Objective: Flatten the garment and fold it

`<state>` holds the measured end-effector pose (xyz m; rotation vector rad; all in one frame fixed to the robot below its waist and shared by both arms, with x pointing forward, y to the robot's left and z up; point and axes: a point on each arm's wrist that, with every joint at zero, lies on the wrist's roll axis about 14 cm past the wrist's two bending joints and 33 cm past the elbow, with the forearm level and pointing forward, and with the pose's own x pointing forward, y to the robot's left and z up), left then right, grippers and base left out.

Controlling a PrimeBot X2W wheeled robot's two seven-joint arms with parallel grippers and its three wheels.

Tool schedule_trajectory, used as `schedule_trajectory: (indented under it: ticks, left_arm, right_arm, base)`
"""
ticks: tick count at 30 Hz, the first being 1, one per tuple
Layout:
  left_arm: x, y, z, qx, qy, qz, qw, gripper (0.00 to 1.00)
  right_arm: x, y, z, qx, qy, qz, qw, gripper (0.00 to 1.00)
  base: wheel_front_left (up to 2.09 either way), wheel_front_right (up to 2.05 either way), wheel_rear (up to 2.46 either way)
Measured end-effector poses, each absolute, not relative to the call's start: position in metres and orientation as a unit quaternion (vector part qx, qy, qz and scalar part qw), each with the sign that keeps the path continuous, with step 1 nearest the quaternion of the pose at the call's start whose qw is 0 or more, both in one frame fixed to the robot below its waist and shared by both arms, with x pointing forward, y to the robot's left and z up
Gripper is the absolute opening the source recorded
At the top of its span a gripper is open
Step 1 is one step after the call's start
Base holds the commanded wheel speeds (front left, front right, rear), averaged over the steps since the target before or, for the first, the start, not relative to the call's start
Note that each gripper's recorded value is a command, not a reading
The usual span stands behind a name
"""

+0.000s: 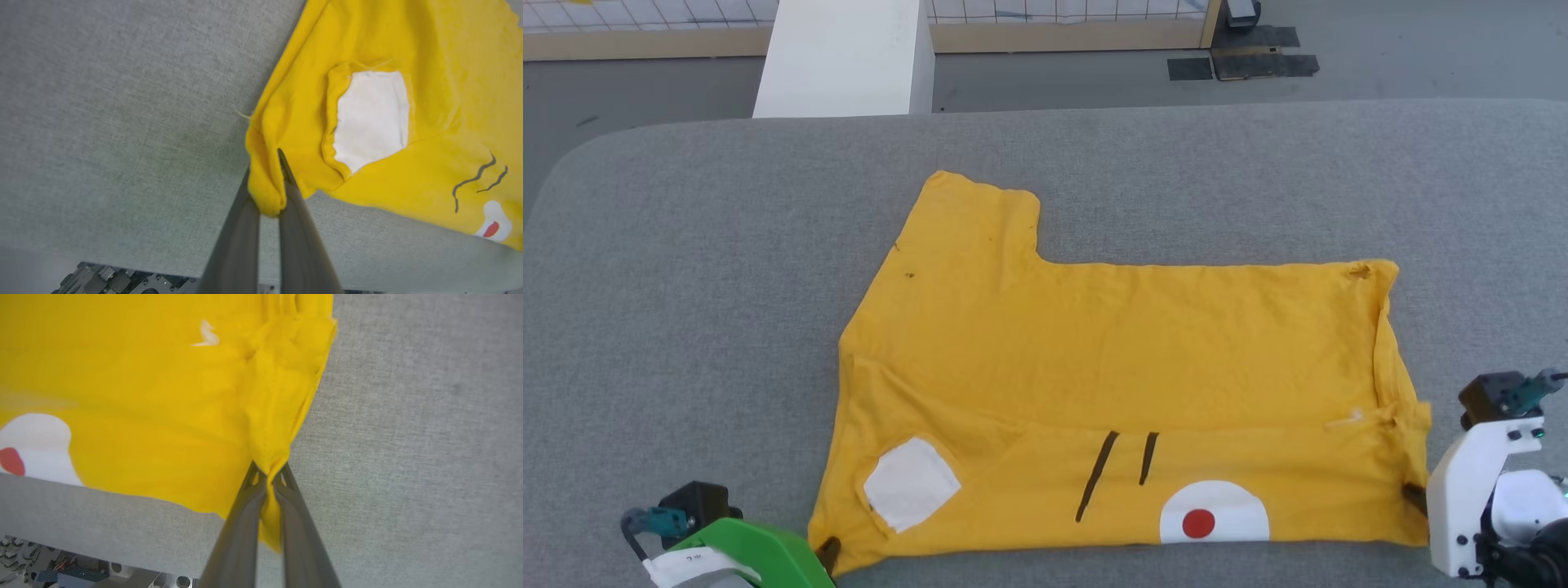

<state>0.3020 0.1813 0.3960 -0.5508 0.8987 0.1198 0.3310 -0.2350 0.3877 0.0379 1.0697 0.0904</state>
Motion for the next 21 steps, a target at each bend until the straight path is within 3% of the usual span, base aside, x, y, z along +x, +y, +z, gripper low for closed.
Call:
schedule_trajectory:
  ticks: [1,2,3,4,9,12,16,21]
  left_arm:
    - [0.299,0.182,0.392,-0.268,0.436,0.061,0.857,0.0]
    - [0.297,0.182,0.388,-0.269,0.441,0.061,0.854,0.12]
    - [0.296,0.183,0.385,-0.267,0.445,0.063,0.853,0.59]
    - [0.295,0.183,0.384,-0.266,0.446,0.062,0.852,1.0]
    - [0.304,0.188,0.391,-0.258,0.431,0.057,0.863,1.0]
    - [0.329,0.192,0.421,-0.244,0.384,0.038,0.89,1.0]
    - [0.38,0.21,0.483,-0.207,0.257,0.031,0.944,1.0]
    - [0.434,0.208,0.546,-0.167,0.105,-0.003,0.98,1.0]
  right_arm:
    - [0.328,-0.234,0.383,0.021,0.516,0.043,0.855,0.0]
    - [0.325,-0.233,0.379,0.021,0.52,0.044,0.853,0.0]
    - [0.324,-0.232,0.378,0.019,0.521,0.046,0.852,0.49]
    - [0.323,-0.231,0.376,0.019,0.52,0.047,0.852,1.0]
    - [0.326,-0.235,0.382,0.023,0.504,0.04,0.862,1.0]
    - [0.348,-0.243,0.41,0.039,0.452,0.032,0.891,1.0]
    - [0.386,-0.262,0.46,0.034,0.353,0.008,0.935,1.0]
    - [0.422,-0.269,0.5,0.021,0.267,-0.009,0.963,1.0]
  base:
    - [0.0,0.0,0.0]
    - [0.0,0.0,0.0]
    - [0.0,0.0,0.0]
    - [0.0,0.0,0.0]
    - [0.0,0.0,0.0]
    - [0.0,0.0,0.0]
    - [0.0,0.0,0.0]
    - [0.0,0.0,0.0]
